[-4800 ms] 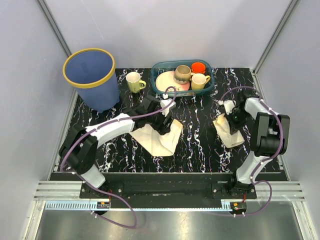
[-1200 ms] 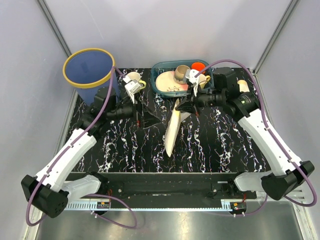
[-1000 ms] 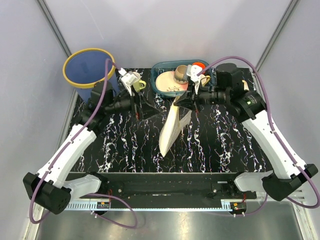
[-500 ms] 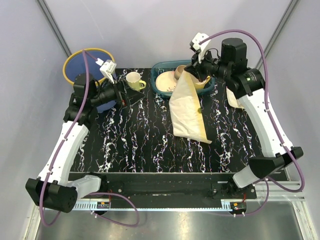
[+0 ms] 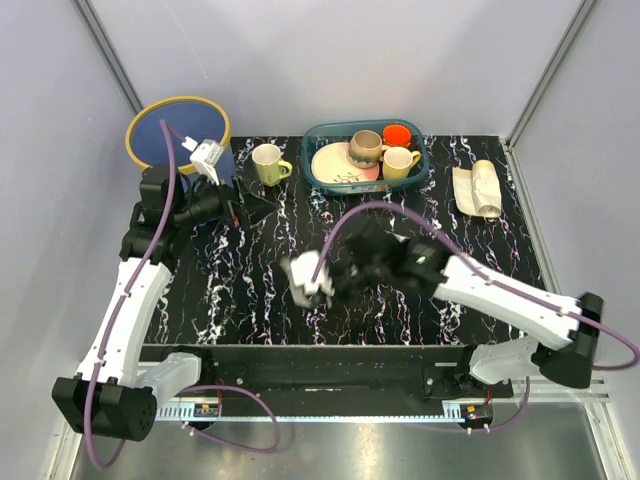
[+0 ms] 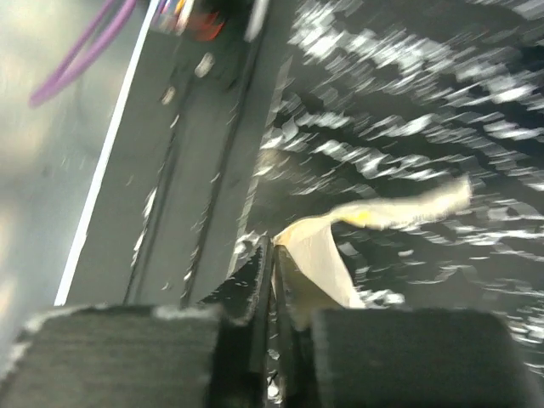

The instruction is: Put the trash bags into the trash bin

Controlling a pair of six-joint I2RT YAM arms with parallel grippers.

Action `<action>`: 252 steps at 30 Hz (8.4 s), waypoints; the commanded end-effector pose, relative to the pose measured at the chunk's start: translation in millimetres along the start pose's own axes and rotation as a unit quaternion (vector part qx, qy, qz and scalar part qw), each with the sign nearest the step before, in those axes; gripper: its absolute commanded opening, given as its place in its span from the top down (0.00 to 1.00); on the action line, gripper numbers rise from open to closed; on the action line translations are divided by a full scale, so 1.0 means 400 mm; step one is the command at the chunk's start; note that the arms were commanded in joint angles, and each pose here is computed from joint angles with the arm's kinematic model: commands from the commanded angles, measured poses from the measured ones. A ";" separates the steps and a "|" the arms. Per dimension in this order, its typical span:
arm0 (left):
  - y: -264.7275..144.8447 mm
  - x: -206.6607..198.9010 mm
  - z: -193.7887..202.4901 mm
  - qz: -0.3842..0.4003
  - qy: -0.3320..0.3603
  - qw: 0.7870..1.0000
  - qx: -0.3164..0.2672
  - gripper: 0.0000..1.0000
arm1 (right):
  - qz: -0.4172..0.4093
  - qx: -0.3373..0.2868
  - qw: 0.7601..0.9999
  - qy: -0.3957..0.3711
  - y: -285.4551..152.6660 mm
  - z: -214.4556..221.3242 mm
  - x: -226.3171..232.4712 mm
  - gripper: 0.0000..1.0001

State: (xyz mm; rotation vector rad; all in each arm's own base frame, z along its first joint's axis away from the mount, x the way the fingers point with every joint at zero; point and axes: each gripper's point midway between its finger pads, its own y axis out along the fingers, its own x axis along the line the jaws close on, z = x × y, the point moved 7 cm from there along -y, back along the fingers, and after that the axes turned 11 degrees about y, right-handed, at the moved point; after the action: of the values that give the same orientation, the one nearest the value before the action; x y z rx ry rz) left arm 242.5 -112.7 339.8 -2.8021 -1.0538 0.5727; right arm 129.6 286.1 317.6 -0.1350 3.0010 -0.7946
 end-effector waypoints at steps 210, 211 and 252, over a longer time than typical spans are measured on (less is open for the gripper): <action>0.142 0.021 0.402 -0.033 -0.122 0.971 0.205 0.30 | 0.137 0.208 0.879 0.406 0.109 0.436 -0.317 0.96; 0.142 0.022 0.402 -0.035 -0.120 0.970 0.208 0.33 | 0.135 0.205 0.878 0.411 0.106 0.427 -0.314 0.87; 0.333 -0.110 0.483 0.433 0.613 0.638 0.169 0.33 | 0.151 0.237 0.853 0.440 -0.014 0.598 -0.403 1.00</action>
State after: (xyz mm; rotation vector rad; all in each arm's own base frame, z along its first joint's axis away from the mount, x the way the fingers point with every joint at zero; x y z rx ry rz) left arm 210.1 -224.9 137.4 -2.2255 0.3845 -0.7047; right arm 313.9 171.4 92.1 0.9878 3.0925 -2.0128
